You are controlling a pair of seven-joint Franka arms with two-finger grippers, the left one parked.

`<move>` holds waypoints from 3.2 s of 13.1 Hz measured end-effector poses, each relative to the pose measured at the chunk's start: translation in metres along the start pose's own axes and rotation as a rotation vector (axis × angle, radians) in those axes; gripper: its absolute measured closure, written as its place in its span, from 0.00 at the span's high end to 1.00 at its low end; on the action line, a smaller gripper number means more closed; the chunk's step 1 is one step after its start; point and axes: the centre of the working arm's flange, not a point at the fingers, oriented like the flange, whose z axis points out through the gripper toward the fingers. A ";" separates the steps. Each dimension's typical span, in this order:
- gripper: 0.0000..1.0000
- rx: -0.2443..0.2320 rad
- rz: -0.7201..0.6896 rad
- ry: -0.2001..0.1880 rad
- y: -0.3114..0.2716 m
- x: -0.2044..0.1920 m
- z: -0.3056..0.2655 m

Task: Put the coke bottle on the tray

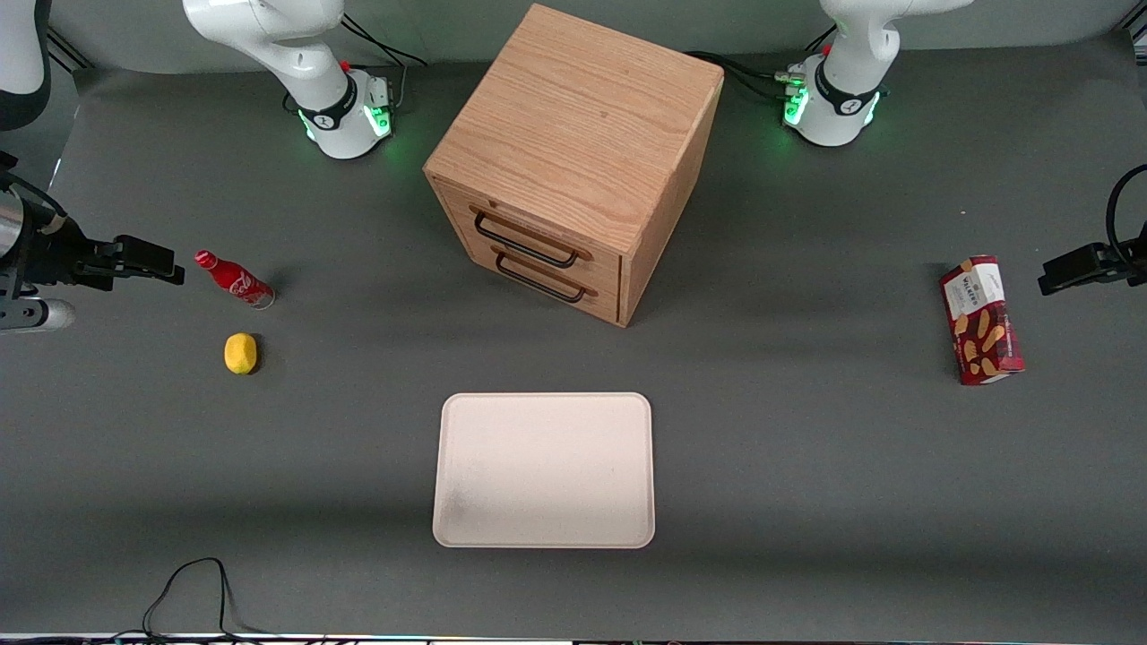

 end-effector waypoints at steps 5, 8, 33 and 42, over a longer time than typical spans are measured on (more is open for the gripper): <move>1.00 0.000 -0.007 -0.010 -0.003 0.002 0.004; 1.00 0.000 -0.011 -0.013 -0.005 0.003 0.006; 1.00 -0.089 -0.096 -0.074 0.125 -0.094 0.026; 1.00 -0.045 -0.109 -0.055 0.124 -0.153 0.040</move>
